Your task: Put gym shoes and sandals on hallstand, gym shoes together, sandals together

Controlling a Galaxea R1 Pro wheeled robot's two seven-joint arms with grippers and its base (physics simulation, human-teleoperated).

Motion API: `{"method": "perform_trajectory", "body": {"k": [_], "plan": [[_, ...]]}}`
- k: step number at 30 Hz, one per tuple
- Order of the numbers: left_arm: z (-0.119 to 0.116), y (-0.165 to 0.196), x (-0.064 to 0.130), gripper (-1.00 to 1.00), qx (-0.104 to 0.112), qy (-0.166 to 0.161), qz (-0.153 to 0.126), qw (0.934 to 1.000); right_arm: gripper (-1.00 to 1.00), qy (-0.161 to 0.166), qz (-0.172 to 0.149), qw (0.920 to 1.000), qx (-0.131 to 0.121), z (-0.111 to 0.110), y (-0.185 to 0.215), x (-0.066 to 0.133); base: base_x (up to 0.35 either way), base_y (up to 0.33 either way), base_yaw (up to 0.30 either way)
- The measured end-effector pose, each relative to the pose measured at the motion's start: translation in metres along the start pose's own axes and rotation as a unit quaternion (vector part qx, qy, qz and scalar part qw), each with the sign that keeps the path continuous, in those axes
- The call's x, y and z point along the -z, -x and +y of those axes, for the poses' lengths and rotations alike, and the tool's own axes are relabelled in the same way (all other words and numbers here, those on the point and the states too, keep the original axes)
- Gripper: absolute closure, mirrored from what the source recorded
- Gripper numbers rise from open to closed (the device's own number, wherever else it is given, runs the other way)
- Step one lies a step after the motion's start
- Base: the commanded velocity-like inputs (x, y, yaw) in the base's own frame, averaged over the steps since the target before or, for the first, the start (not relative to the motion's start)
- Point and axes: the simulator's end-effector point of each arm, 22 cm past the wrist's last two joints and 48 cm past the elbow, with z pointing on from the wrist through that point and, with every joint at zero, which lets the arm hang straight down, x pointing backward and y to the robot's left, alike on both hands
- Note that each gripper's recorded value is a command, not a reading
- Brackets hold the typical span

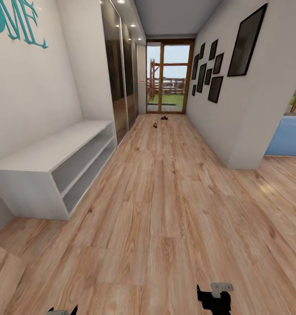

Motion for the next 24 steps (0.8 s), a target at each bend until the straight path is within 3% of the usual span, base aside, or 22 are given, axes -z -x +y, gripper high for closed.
{"method": "perform_trajectory", "body": {"k": [14, 24], "plan": [[0.0, 0.0002, -0.0001, -1.0, 0.0, 0.0, 0.0, 1.0, -1.0, 0.0, 0.0, 1.0, 0.0, -0.0001, 0.0, 0.0, 0.338, 0.0, -0.163], [0.0, -0.0001, 0.0, -1.0, 0.0, 0.0, 0.0, 1.0, -1.0, -0.001, 0.0, 1.0, 0.0, -0.0003, 0.0, 0.0, 0.338, 0.0, -0.047]]}}
